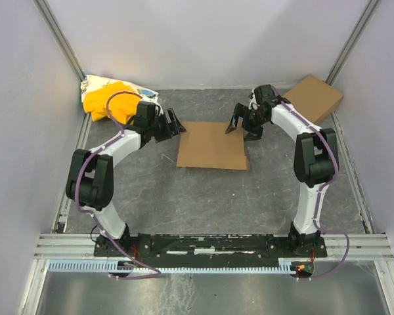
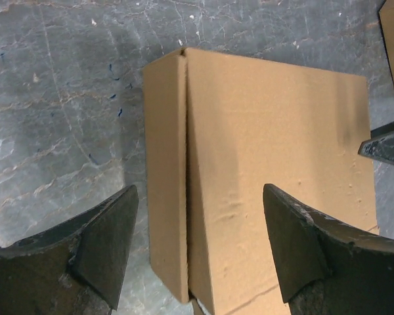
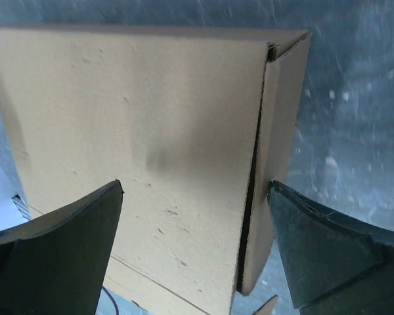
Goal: Fold the paper box
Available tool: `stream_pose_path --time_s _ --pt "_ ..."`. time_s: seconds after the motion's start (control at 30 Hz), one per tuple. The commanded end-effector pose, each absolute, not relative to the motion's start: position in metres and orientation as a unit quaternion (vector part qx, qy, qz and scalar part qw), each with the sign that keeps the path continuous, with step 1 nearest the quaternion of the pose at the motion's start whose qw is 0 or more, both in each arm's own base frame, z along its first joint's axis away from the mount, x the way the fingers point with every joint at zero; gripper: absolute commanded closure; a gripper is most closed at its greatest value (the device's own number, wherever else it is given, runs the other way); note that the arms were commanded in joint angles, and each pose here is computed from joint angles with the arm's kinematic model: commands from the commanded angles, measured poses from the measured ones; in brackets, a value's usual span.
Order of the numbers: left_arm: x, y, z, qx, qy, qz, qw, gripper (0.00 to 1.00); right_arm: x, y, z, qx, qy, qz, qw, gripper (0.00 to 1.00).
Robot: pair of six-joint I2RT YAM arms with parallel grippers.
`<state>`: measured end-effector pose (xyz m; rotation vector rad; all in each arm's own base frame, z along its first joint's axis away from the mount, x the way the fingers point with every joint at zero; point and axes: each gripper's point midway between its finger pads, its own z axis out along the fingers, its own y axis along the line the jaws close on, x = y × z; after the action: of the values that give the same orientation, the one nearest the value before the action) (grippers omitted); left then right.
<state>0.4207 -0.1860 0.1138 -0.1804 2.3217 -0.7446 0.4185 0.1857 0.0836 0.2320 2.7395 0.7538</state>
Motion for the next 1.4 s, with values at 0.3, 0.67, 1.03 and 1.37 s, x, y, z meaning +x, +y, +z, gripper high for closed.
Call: stream_pose_path --time_s 0.3,0.67,1.03,1.37 --pt "0.504 -0.22 0.138 -0.052 0.863 -0.336 0.374 0.18 0.5 0.216 0.111 0.056 0.932 0.309 0.181 0.01" --pt "0.534 -0.225 0.163 -0.039 0.849 -0.351 0.392 0.2 0.512 0.209 0.136 0.042 0.928 0.292 0.226 0.01" --pt "0.458 -0.2 0.177 -0.027 0.85 -0.339 0.402 0.07 0.443 0.165 0.157 0.027 0.924 0.226 0.308 0.01" --pt "0.41 -0.184 0.166 -0.068 0.794 -0.394 0.457 0.0 0.391 0.152 0.15 0.021 0.891 0.245 0.382 0.01"
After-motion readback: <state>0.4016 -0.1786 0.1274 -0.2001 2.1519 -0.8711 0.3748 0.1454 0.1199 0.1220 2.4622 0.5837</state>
